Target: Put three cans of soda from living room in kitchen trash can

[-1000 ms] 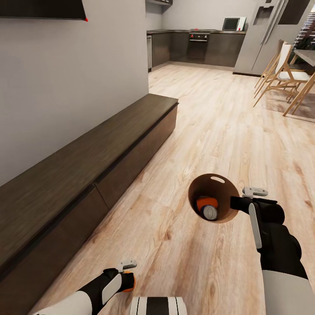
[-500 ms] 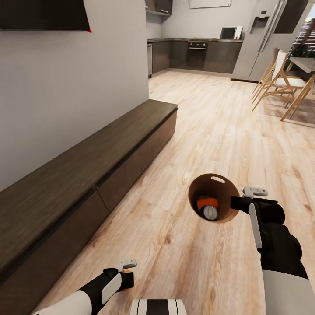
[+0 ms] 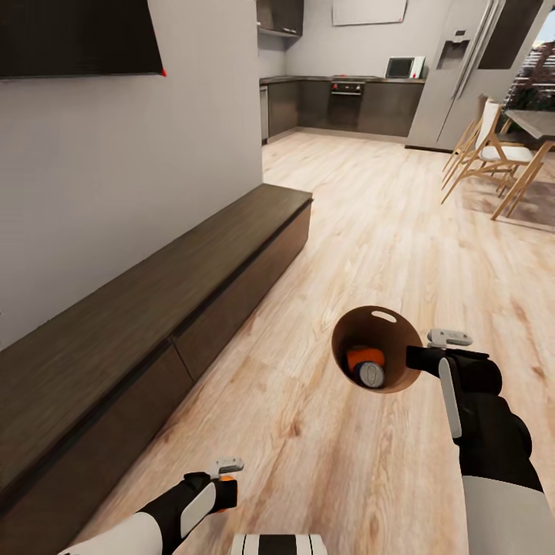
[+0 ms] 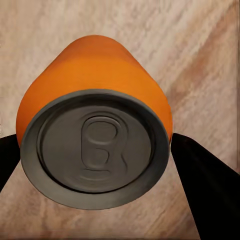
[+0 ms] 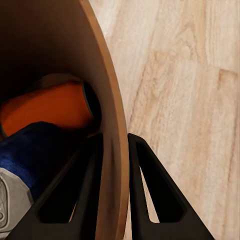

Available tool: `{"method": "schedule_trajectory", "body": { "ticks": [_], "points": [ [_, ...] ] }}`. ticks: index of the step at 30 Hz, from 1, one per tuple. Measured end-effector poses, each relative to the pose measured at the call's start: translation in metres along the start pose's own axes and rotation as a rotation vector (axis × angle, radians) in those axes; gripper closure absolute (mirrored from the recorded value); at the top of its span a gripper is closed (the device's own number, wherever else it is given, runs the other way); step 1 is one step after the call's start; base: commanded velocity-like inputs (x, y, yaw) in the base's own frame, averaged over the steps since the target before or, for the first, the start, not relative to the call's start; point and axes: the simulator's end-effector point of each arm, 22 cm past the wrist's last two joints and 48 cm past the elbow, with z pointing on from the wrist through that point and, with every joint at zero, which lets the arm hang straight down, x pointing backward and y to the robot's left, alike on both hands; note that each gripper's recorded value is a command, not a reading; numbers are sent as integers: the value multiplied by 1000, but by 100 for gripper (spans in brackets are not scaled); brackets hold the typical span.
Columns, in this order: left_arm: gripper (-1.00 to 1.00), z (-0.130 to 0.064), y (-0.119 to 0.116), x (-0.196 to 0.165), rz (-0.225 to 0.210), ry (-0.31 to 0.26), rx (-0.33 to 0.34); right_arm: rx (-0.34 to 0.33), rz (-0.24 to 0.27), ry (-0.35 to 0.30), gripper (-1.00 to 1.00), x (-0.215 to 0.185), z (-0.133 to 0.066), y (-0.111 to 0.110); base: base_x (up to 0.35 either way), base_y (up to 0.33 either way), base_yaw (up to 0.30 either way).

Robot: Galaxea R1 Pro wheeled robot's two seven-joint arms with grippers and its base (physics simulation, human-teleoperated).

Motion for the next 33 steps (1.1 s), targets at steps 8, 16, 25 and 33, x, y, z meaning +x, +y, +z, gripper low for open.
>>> {"method": "schedule_trajectory", "body": {
  "ticks": [8, 16, 25, 33],
  "points": [
    [100, -17, -6, -6, 19, -1, 3, 2, 1, 1, 100, -14, -11, -1, 0, 0, 0],
    [100, -41, -26, -31, 34, -38, 44, 5, 2, 5, 100, -28, -21, -4, 0, 0, 0],
    [100, -76, -64, -60, 64, -59, 121, 8, 3, 14, 100, -41, -31, -5, 0, 0, 0],
    [100, -110, -98, -81, 99, -63, 183, 14, 5, 22, 100, -52, -41, -8, 0, 0, 0]
  ]
}}
